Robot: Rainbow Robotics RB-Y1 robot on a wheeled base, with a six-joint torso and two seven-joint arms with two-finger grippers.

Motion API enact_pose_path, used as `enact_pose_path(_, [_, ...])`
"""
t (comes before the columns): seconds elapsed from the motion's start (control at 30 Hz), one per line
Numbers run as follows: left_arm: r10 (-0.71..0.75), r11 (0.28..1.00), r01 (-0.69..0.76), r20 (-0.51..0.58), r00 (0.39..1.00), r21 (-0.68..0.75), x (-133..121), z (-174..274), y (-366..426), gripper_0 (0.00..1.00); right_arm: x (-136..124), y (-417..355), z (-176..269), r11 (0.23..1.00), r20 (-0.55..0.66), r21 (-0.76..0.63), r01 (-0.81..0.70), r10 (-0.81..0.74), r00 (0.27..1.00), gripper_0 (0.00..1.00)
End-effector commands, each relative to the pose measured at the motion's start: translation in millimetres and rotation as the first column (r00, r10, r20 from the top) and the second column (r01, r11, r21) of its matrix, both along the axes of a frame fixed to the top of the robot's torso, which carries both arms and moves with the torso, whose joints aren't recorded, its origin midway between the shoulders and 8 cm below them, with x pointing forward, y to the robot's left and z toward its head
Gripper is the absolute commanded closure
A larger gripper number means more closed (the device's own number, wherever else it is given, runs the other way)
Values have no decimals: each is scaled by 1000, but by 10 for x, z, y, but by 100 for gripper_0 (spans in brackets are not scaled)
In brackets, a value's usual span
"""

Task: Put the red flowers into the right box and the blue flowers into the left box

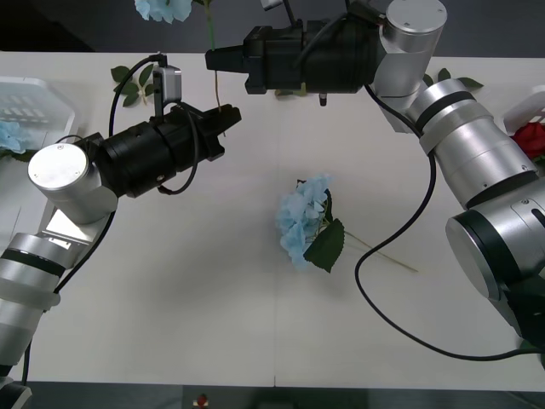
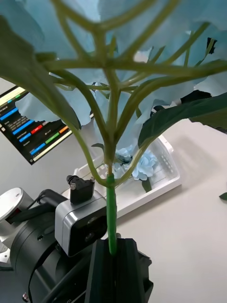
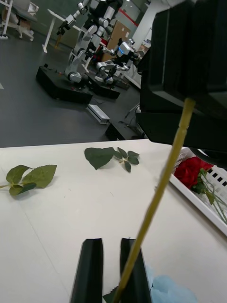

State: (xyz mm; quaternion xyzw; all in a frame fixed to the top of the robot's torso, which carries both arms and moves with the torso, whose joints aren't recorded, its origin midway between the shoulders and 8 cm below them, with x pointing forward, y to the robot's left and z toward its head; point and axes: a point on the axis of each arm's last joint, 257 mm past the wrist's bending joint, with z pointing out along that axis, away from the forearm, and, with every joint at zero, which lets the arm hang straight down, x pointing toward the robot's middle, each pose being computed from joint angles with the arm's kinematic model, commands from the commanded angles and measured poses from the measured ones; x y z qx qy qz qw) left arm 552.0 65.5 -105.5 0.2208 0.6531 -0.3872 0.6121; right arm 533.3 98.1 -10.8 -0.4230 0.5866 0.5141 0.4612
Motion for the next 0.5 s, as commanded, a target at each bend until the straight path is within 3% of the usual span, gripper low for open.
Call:
enact_pose_path(0.03, [-9,1000,10,25,1000,-15,6,205,-26,100,-104,145,160,999,49,18,-34,33,998,100])
enact_pose_path(0.3, [-9,999,9,7,1000,-37,11,245,74,100,-108,151,138,999,49,11,-35,34,998,99])
enact_pose_path(0.37, [-26,997,25,-12,1000,-69,-21,325,209,100,-90,152,106,1000,48,4,-27,27,998,58])
enact_pose_path(0.47, [-66,993,62,-45,997,-96,-101,435,419,100,-44,124,77,1000,53,-11,-11,12,999,36])
enact_pose_path(0.5, [-73,993,68,-49,996,-96,-118,450,460,100,-33,121,71,1000,54,-13,-7,8,999,34])
